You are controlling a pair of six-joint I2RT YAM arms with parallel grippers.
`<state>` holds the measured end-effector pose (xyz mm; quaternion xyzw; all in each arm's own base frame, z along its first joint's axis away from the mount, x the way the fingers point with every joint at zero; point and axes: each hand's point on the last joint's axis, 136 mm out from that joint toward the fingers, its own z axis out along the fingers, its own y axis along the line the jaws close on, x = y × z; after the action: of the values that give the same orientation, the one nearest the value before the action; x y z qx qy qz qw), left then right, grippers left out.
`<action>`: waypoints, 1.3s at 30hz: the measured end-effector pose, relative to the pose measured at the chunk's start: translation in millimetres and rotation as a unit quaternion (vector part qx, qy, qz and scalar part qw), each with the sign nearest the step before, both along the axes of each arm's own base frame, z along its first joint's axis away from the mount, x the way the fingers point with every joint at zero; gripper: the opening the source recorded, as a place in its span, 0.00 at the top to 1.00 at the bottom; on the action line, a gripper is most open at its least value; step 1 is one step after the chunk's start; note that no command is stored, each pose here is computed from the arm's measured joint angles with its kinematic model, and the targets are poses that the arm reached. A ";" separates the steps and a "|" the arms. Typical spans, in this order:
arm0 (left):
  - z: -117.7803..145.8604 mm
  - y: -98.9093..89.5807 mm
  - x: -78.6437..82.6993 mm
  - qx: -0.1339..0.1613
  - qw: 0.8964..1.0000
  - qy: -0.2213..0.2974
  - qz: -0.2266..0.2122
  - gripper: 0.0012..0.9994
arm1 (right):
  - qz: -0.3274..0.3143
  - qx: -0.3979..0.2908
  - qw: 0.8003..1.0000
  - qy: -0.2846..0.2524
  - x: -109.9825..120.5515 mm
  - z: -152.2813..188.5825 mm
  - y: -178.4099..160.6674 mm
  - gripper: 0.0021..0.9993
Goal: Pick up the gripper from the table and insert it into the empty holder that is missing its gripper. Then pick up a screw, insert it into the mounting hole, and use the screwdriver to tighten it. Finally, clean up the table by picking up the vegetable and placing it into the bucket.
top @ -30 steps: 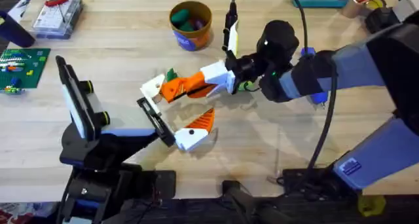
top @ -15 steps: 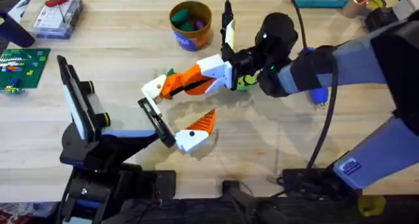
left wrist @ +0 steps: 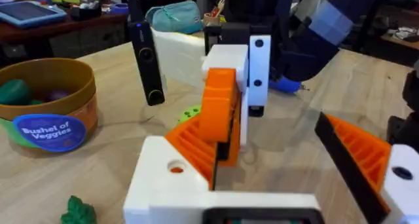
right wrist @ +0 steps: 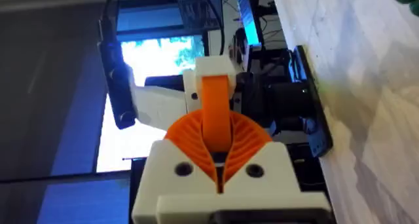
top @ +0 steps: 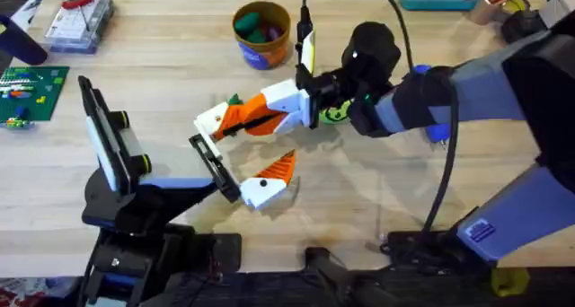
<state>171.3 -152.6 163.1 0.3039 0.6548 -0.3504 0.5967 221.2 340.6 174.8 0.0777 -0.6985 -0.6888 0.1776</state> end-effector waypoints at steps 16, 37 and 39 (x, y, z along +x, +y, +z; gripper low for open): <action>0.2 3.2 3.9 0.004 1.000 -0.005 0.013 0.01 | 0.012 -0.003 1.000 -0.026 6.6 0.4 10.5 0.99; 0.0 -2.0 -3.6 0.004 1.000 -0.006 -0.013 0.01 | 0.053 0.013 0.997 -0.052 3.6 -0.9 5.1 0.99; 0.0 -2.1 -3.8 0.004 1.000 -0.006 -0.014 0.01 | 0.055 0.014 0.997 -0.053 3.1 -0.8 4.8 0.99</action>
<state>167.5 -154.7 163.1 0.3174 0.6484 -0.3541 0.5945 224.3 345.4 174.0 0.1549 -0.6921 -0.6825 0.1768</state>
